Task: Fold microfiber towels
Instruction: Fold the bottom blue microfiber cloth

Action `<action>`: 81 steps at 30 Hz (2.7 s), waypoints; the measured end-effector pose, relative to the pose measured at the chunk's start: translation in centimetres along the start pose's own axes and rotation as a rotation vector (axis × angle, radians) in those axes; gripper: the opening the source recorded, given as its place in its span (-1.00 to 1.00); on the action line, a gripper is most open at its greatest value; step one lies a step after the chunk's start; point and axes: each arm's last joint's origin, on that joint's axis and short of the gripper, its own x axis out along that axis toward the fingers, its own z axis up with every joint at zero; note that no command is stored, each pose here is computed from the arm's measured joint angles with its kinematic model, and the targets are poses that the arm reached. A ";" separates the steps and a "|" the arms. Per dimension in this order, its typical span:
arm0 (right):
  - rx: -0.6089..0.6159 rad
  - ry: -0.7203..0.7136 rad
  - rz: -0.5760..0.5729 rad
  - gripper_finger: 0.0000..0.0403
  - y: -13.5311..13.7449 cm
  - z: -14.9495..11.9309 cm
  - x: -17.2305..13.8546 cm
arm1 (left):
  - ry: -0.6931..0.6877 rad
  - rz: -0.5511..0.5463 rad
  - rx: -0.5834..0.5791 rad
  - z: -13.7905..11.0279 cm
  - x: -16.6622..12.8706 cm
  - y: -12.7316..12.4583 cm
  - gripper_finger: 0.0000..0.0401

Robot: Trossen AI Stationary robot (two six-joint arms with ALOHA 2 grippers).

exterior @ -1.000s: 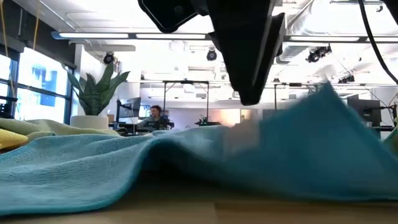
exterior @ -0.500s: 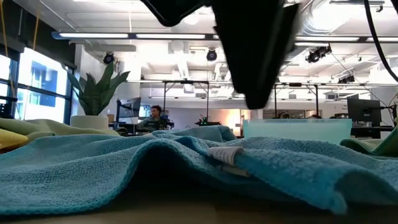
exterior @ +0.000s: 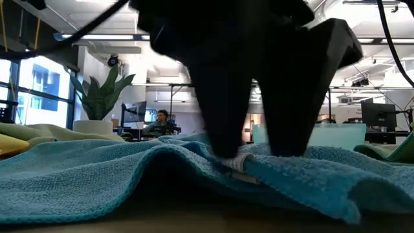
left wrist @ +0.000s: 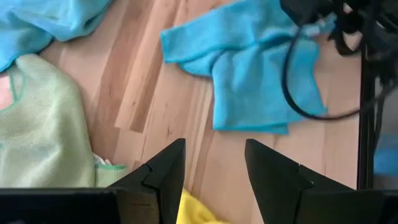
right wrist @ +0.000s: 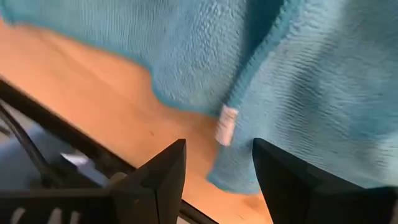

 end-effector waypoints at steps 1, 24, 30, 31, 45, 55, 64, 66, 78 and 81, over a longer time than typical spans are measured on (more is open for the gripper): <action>0.026 -0.002 -0.002 -0.11 0.1 -0.2 0.3 | 0.008 -0.006 0.014 -0.1 0.0 0.0 -0.22; 0.080 0.029 -0.182 -0.47 -1.5 -1.4 1.0 | 0.010 -0.017 0.064 -0.2 -0.2 -0.2 -0.22; -0.013 0.067 -0.174 -0.94 -1.4 -1.5 0.9 | -0.005 -0.005 0.057 -0.2 -0.1 -0.2 -0.22; -0.035 0.068 -0.171 -0.97 -1.4 -1.5 0.8 | -0.005 -0.004 0.056 -0.2 -0.1 -0.2 -0.22; -0.227 0.036 -0.095 -0.99 -1.5 -1.8 -5.9 | -0.116 -0.042 0.230 1.8 0.7 -0.5 -0.22; -0.220 -0.022 -0.064 -1.00 -1.5 -1.1 -7.1 | -0.251 0.012 0.478 3.8 3.7 -1.7 -0.22; -0.203 -0.037 -0.047 -1.00 -1.1 -2.1 -6.9 | -0.383 -0.193 0.603 1.1 8.2 -2.6 -0.22; -0.210 -0.037 -0.029 -1.00 -0.9 -2.3 -6.8 | -0.384 -0.171 0.618 0.9 9.3 -2.1 -0.22; -0.148 -0.030 0.001 -1.00 -0.6 -2.6 -6.8 | -0.402 -0.273 0.633 1.0 16.7 -3.1 -0.21; -0.127 -0.029 0.001 -1.00 -0.6 -2.6 -6.8 | -0.450 -0.289 0.591 1.1 18.0 -3.8 -0.21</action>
